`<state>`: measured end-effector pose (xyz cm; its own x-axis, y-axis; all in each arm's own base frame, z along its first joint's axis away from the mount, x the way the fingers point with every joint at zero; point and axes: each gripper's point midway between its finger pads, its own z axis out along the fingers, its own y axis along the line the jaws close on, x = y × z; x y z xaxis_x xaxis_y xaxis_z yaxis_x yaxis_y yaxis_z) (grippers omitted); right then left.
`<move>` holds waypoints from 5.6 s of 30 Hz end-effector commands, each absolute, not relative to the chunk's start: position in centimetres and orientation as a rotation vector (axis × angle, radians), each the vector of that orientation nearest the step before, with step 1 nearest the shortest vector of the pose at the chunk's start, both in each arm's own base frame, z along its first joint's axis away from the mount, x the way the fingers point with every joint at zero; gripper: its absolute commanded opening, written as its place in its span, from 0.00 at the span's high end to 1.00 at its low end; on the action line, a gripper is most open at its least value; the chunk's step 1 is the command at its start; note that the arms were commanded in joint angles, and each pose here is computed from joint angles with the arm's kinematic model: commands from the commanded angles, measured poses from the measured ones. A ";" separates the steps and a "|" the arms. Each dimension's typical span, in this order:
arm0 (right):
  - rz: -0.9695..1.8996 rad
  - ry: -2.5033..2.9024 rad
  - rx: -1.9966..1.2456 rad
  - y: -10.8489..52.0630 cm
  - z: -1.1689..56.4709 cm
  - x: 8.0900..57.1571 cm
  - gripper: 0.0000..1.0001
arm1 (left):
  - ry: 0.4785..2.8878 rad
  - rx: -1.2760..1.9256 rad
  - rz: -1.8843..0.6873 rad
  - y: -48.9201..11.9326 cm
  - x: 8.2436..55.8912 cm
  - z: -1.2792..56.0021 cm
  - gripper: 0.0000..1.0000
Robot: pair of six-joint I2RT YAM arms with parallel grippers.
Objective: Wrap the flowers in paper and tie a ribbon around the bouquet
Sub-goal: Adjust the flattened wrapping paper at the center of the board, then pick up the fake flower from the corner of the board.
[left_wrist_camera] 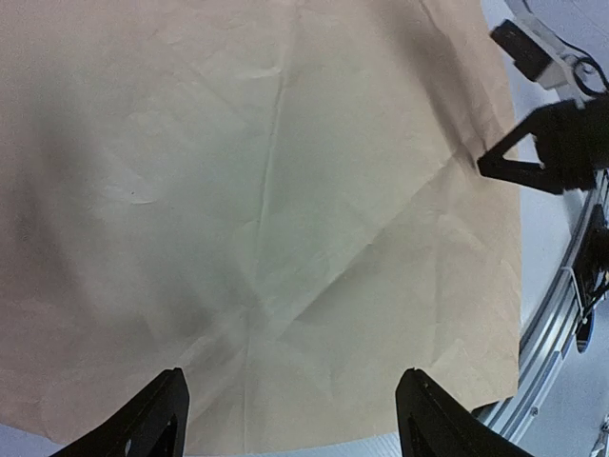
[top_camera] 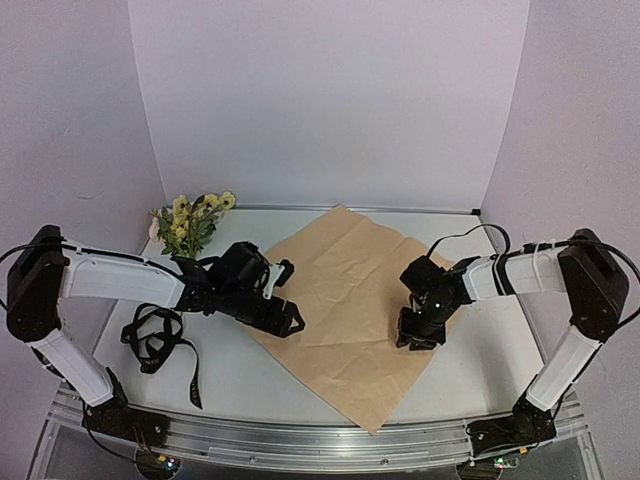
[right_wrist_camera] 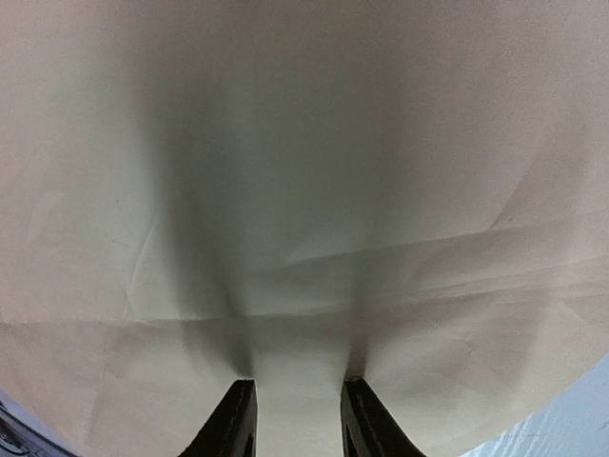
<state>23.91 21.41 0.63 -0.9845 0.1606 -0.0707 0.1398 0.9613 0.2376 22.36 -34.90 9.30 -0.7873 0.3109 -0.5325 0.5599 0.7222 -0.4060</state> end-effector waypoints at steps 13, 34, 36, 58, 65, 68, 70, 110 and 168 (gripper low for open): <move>0.277 3.002 0.291 22.3 -0.2 23.8 0.67 | 2.742 0.215 -0.828 -31.4 27.4 3.8 0.27; 0.227 3.021 0.152 23.1 1.5 22.8 0.62 | 2.860 -0.029 -0.616 -26.1 27.7 0.4 0.31; 0.248 3.032 0.136 23.6 1.5 22.9 0.62 | 2.862 -0.041 -0.612 -25.8 27.5 0.4 0.31; 0.192 3.069 0.099 22.9 1.0 22.8 0.59 | 2.811 -0.100 -0.650 -25.7 27.5 3.1 0.29; 0.189 3.120 0.179 21.9 -0.3 23.2 0.59 | 2.830 -0.087 -0.673 -26.4 27.0 2.6 0.30; 0.192 3.124 0.212 21.6 -0.5 24.0 0.59 | 2.840 -0.079 -0.682 -27.1 26.6 2.3 0.30; 0.200 3.125 0.256 21.0 -0.6 24.6 0.59 | 2.849 -0.070 -0.681 -27.6 26.1 2.0 0.30; 0.333 3.082 -0.016 21.4 8.1 26.4 0.44 | 2.491 -0.415 -0.329 -14.8 39.8 12.4 0.09; 0.308 3.004 -0.082 18.2 11.2 22.8 0.50 | 2.399 -0.146 -0.296 -16.7 50.5 19.2 1.00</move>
